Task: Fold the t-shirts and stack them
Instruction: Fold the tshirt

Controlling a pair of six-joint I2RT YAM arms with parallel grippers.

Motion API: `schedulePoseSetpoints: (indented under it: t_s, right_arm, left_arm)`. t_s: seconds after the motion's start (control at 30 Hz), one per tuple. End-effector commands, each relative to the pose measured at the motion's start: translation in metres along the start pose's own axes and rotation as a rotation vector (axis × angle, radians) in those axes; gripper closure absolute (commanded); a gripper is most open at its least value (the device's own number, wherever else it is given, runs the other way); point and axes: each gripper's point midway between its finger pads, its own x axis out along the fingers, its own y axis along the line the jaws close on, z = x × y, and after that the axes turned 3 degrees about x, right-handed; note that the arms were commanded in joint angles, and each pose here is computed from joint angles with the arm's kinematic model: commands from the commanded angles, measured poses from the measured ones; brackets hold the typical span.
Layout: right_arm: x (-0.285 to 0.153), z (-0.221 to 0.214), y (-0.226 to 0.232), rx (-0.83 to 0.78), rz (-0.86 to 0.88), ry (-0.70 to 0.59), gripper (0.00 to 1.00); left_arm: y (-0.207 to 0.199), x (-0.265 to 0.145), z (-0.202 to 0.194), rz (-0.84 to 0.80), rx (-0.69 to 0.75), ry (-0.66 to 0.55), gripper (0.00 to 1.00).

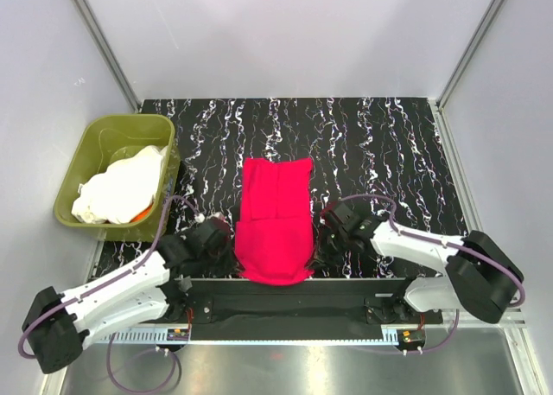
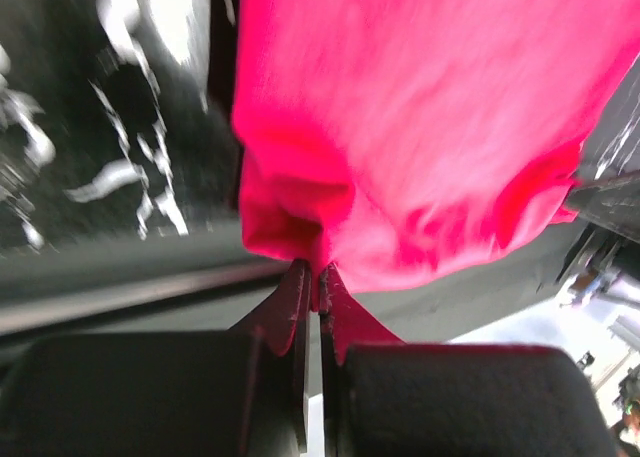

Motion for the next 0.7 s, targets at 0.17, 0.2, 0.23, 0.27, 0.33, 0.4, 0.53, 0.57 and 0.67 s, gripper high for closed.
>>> schedulePoseSetpoints:
  t_s: [0.17,0.2,0.23,0.27,0.33,0.4,0.53,0.57,0.67]
  right_arm:
    - [-0.017,0.05,0.03,-0.004,0.075,-0.039,1.0]
    - [-0.02,0.054,0.031,0.001,0.078,-0.034,1.0]
    - [-0.023,0.06,0.033,0.0,0.081,-0.038,1.0]
    - [-0.026,0.067,0.04,-0.026,0.092,-0.044,1.0]
    - [-0.031,0.078,0.044,-0.017,0.101,-0.034,1.0]
    - [-0.032,0.089,0.052,-0.033,0.108,-0.024,1.0]
    - [-0.036,0.107,0.066,-0.049,0.123,-0.024,1.0]
    - [-0.037,0.114,0.072,-0.062,0.129,-0.029,1.0]
    - [-0.041,0.13,0.082,-0.064,0.149,-0.035,1.0]
  left_arm:
    - [-0.036,-0.017,0.058,-0.049,0.069,-0.058,1.0]
    - [-0.043,-0.02,0.066,-0.06,0.074,-0.071,1.0]
    - [-0.046,-0.021,0.071,-0.059,0.076,-0.078,1.0]
    - [-0.05,-0.022,0.082,-0.059,0.077,-0.091,1.0]
    - [-0.055,-0.023,0.093,-0.064,0.076,-0.105,1.0]
    - [-0.059,-0.028,0.112,-0.065,0.067,-0.127,1.0]
    - [-0.066,-0.036,0.141,-0.087,0.046,-0.169,1.0]
    - [-0.067,-0.038,0.152,-0.088,0.039,-0.181,1.0]
    - [-0.069,-0.04,0.173,-0.097,0.031,-0.193,1.0]
